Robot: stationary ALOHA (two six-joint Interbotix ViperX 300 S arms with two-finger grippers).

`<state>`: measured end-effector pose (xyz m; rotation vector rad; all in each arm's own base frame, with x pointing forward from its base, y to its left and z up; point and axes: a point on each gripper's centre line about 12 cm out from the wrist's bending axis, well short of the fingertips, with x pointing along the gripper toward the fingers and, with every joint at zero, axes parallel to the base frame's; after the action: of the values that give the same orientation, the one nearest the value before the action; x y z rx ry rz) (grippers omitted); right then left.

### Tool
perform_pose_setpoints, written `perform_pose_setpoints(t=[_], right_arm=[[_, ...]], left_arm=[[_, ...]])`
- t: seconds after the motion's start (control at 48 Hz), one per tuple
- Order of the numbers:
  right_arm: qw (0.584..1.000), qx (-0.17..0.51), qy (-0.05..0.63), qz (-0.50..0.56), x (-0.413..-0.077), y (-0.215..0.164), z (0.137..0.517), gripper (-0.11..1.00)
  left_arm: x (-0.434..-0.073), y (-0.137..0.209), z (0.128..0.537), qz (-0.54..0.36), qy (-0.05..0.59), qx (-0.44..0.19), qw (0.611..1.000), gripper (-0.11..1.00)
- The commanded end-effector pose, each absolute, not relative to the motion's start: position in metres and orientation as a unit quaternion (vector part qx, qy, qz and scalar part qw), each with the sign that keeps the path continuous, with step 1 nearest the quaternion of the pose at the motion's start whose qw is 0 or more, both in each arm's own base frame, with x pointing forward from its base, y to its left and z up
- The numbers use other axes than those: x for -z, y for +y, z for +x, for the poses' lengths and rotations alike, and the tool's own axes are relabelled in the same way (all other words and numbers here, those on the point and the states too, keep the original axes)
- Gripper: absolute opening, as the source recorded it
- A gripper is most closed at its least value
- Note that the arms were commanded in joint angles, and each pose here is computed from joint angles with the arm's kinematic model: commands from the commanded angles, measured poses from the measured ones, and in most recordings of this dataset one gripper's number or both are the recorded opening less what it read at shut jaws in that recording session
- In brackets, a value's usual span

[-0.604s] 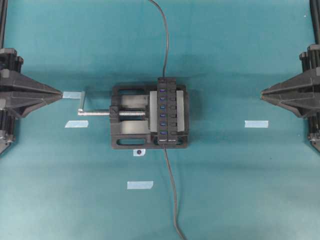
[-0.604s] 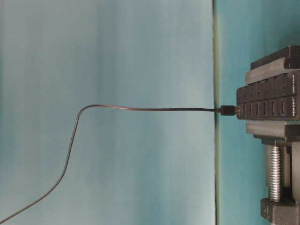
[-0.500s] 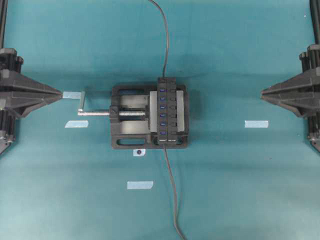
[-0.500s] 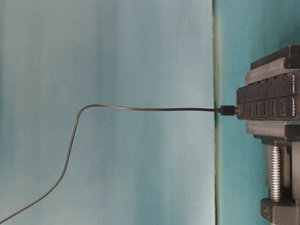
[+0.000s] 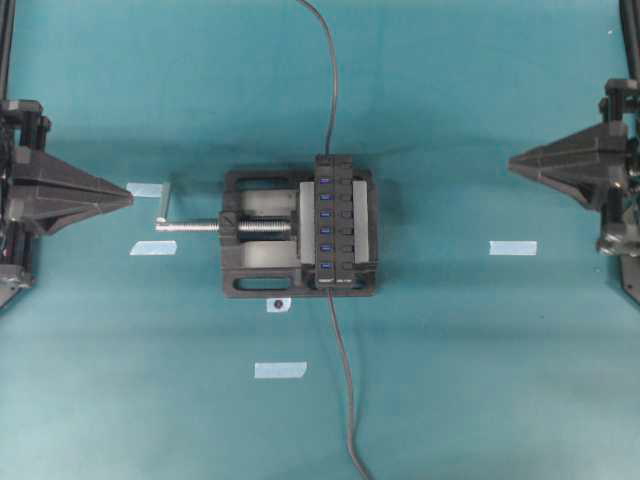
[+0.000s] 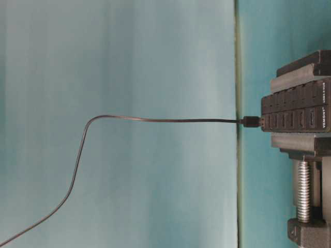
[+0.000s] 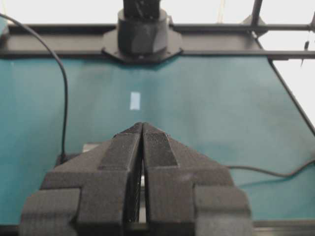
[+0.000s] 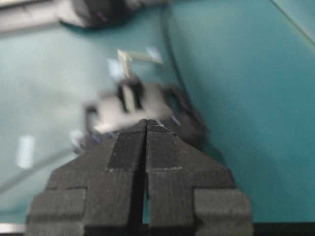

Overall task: Insert the USB into the front port of the fixed hub.
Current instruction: 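Lift the right gripper off its rest and swing it toward the hub, then lower the open right gripper over the black cable at the hub end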

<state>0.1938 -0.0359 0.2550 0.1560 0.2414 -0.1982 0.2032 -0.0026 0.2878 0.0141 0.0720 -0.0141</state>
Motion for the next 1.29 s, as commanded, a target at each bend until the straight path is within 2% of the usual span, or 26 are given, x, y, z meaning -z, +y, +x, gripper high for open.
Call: perform_pose_setpoints(t=[0.0,0.271,0.5,0.812,1.27], right_arm=[[0.98,0.119,0.138,0.08,-0.26,-0.045,0.198,-0.03],[0.966,0.149,0.203,0.065,-0.248,-0.061,0.205,-0.03],[0.962,0.156,0.221,0.041,-0.245,-0.072,0.219,-0.03],[0.956,0.151,0.252,-0.017,-0.24,-0.095,0.267,-0.03],[0.945,0.128,0.296,-0.049,-0.21,-0.111,0.326,-0.03]], left_arm=[[-0.296,-0.003,0.206,0.009,0.032,0.009,0.999,0.0],[-0.289,-0.005,0.211,0.011,0.061,0.013,0.998,0.0],[-0.284,-0.005,0.217,0.011,0.077,0.013,0.997,0.0],[-0.279,-0.005,0.217,0.012,0.097,0.013,0.995,0.0],[-0.279,-0.005,0.215,0.011,0.102,0.013,0.995,0.0]])
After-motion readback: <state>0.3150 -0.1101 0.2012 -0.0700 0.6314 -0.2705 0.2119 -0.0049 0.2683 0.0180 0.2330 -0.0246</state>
